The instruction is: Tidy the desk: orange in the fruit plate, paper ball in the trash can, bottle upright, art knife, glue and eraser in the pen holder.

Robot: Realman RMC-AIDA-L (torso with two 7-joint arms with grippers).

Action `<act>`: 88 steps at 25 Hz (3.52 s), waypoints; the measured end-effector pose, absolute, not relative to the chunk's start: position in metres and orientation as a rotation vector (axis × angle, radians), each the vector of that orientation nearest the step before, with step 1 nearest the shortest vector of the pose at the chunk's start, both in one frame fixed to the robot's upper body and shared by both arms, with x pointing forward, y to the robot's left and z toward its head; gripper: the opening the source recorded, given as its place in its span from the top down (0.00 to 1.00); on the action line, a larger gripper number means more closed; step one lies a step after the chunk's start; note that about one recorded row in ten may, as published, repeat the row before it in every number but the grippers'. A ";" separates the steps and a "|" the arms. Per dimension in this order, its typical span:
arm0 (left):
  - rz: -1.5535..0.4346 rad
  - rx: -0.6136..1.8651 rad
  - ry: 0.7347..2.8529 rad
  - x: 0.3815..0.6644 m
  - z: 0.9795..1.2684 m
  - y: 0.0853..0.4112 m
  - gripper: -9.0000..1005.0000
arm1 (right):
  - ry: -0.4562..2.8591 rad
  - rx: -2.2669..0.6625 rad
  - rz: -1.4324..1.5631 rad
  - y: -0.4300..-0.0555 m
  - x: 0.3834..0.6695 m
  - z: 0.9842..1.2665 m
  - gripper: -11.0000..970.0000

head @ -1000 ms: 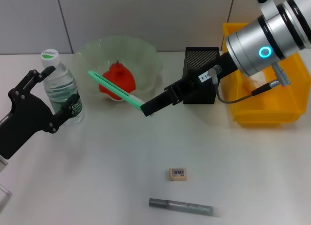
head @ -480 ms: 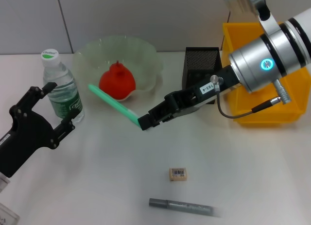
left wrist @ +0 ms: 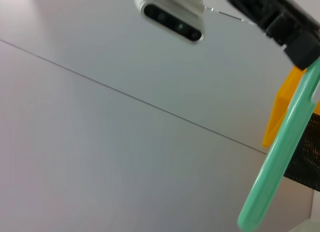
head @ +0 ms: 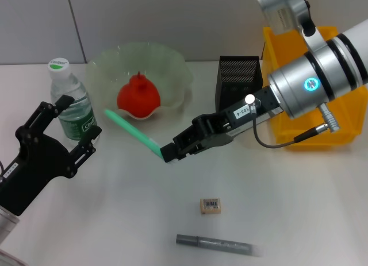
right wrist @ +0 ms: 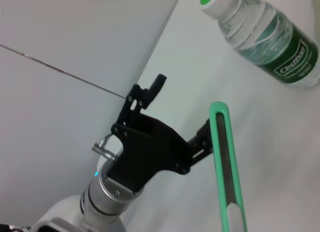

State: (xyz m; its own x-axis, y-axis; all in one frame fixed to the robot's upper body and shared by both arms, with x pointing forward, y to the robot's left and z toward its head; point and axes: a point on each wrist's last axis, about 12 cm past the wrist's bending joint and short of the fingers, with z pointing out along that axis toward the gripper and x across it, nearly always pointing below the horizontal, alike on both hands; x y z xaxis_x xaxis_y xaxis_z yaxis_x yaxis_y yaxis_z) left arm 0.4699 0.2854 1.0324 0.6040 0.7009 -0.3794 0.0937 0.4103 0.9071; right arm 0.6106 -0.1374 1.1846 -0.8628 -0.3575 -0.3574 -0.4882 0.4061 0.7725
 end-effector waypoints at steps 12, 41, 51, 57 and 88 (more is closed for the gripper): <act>0.479 1.100 0.831 0.458 1.029 0.278 0.26 | 2.485 -0.738 1.533 -0.124 0.611 1.185 0.80; 0.557 1.139 0.750 0.456 1.028 0.264 0.34 | 2.534 -0.674 1.604 -0.107 0.607 1.171 0.80; 0.606 1.150 0.734 0.454 1.027 0.262 0.39 | 2.532 -0.645 1.626 -0.110 0.606 1.169 0.80; 0.623 1.156 0.731 0.453 1.026 0.263 0.43 | 2.539 -0.621 1.640 -0.111 0.605 1.168 0.80; 0.726 1.217 0.690 0.449 1.022 0.256 0.63 | 2.542 -0.590 1.683 -0.110 0.602 1.163 0.80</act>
State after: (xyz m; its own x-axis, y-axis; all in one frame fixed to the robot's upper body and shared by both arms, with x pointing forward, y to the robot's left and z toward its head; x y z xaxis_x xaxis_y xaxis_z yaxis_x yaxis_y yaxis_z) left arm 0.4488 0.2562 1.0215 0.5944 0.8001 -0.0803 -0.1208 0.1876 0.9748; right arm 0.6020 -0.1100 1.1630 -0.9271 -0.2914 -0.2358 -0.3309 0.3404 0.8801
